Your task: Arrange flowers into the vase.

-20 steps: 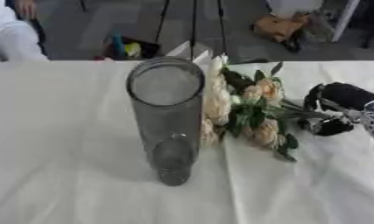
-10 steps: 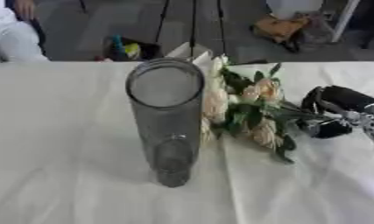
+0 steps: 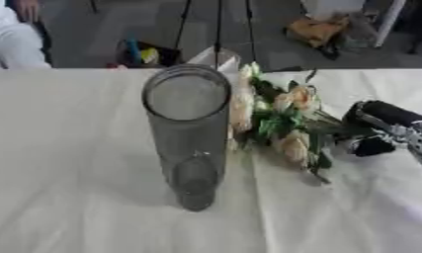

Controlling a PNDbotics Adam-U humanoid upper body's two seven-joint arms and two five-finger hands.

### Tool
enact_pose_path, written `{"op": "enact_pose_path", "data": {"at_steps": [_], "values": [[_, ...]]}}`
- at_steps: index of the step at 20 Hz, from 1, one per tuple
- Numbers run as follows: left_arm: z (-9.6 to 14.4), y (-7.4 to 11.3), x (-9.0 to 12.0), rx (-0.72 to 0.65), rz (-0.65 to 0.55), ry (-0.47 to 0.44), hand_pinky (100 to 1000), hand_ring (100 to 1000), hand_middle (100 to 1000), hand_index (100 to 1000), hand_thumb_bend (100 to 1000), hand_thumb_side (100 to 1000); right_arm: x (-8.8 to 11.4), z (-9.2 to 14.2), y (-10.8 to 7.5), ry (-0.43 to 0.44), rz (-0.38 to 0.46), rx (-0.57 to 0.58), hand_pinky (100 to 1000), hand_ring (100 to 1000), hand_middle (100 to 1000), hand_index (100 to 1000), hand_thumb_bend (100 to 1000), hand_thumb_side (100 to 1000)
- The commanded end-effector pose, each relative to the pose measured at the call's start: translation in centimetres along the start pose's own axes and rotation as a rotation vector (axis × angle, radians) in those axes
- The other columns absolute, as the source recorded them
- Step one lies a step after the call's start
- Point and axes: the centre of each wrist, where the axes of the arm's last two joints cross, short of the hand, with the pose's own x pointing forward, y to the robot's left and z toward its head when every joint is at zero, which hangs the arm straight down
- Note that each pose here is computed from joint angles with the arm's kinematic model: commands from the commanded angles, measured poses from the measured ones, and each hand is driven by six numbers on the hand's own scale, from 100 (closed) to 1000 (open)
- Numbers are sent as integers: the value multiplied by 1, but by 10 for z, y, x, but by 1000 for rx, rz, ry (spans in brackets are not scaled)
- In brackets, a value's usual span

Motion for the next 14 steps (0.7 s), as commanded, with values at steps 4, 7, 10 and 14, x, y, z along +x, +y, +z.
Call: {"op": "enact_pose_path", "data": {"at_steps": [4,7,10,14], "values": [[-4,-1,6,-11,3,-27,562,679,767,905,100,1000,-6,2,-5,12,-46,-23,278,100,216,397,100,601],[-3,-1,6,-10,1,-27,562,679,767,906,100,1000,-7,3,-5,11,-52,-38,150,100,158,255,100,601],[-4,-1,6,-11,1,-27,562,679,768,906,100,1000,-7,4,-8,17,-39,-69,100,100,100,165,100,637],[-4,-1,6,-13,0,-28,563,680,768,907,100,1000,-7,4,-11,27,-15,-92,100,100,100,142,171,564]]}}
